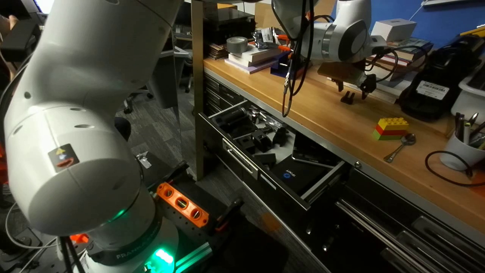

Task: Put the black objects in the drawer and close it

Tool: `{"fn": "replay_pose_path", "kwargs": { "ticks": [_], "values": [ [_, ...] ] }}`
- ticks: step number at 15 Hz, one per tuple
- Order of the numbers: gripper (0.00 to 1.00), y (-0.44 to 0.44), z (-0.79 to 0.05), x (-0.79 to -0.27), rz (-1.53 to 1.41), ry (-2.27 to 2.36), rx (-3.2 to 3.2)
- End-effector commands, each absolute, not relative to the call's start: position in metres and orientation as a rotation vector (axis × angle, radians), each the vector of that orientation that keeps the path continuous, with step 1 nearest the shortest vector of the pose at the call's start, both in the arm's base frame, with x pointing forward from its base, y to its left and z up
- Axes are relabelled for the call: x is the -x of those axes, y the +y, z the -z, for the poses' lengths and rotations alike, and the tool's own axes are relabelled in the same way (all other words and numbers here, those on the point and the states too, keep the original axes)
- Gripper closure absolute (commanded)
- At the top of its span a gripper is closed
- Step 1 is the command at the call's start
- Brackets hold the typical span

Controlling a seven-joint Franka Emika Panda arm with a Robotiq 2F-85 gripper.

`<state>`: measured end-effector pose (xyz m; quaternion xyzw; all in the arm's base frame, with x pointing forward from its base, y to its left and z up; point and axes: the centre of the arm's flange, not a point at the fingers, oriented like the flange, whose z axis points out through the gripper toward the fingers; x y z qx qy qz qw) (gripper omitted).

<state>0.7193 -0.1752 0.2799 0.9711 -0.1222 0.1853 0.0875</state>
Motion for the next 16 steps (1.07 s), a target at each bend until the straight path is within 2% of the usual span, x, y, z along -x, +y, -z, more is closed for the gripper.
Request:
{"fn": "replay_pose_path", "kwargs": {
  "ticks": [1,3,4,5,8,12,16],
  "values": [
    [0.0,-0.185,-0.281,-0.727,-0.53,-0.37,-2.923],
    [0.0,-0.187,-0.279,-0.727,-0.527,-0.379,-2.93],
    [0.25,-0.187,-0.278,-0.726,-0.531,-0.377,-2.932],
    [0.26,-0.187,-0.277,-0.726,-0.531,-0.376,-2.931],
    [0.51,-0.186,-0.273,-0.727,-0.526,-0.372,-2.932],
    [0.8,-0.18,-0.273,-0.728,-0.522,-0.369,-2.936],
    [0.78,-0.162,-0.283,-0.71,-0.406,-0.449,-2.926]
  ]
}}
